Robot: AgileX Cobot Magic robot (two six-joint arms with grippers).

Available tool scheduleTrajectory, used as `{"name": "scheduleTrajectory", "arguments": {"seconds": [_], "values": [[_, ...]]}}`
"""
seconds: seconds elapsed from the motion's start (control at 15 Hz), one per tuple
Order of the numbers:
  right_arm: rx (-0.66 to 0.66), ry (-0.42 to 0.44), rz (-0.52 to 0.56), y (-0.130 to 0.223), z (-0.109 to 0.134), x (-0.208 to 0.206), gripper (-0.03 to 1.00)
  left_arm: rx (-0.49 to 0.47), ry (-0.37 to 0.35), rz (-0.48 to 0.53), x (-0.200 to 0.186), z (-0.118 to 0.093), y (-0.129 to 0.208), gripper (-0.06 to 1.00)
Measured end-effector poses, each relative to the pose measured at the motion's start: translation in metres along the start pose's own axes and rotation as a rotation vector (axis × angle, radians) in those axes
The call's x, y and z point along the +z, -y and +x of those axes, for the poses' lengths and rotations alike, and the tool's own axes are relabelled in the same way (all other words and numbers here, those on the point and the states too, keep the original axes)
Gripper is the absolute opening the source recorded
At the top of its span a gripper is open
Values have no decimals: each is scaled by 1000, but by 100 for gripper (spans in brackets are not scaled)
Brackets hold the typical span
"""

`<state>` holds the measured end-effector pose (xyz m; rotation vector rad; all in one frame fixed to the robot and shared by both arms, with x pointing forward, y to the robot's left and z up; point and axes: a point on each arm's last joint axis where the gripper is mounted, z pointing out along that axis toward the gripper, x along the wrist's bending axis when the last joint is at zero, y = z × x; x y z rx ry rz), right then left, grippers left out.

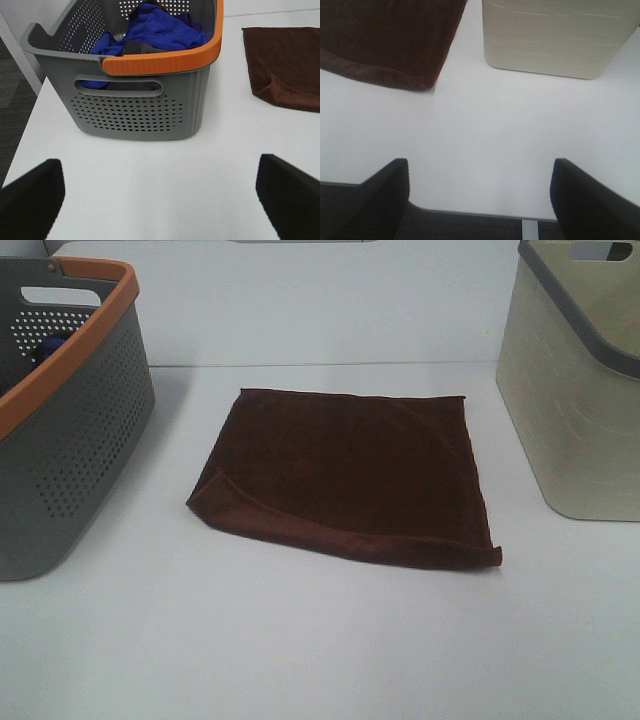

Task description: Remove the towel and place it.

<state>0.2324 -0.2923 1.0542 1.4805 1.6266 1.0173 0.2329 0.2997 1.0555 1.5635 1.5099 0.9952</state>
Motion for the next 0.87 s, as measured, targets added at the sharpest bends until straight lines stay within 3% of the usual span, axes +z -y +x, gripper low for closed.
{"name": "scheduleTrajectory", "arguments": {"seconds": [0.87], "values": [[0, 0, -1, 0, 0, 0, 77, 0, 0, 0, 0, 0, 0, 98]]}}
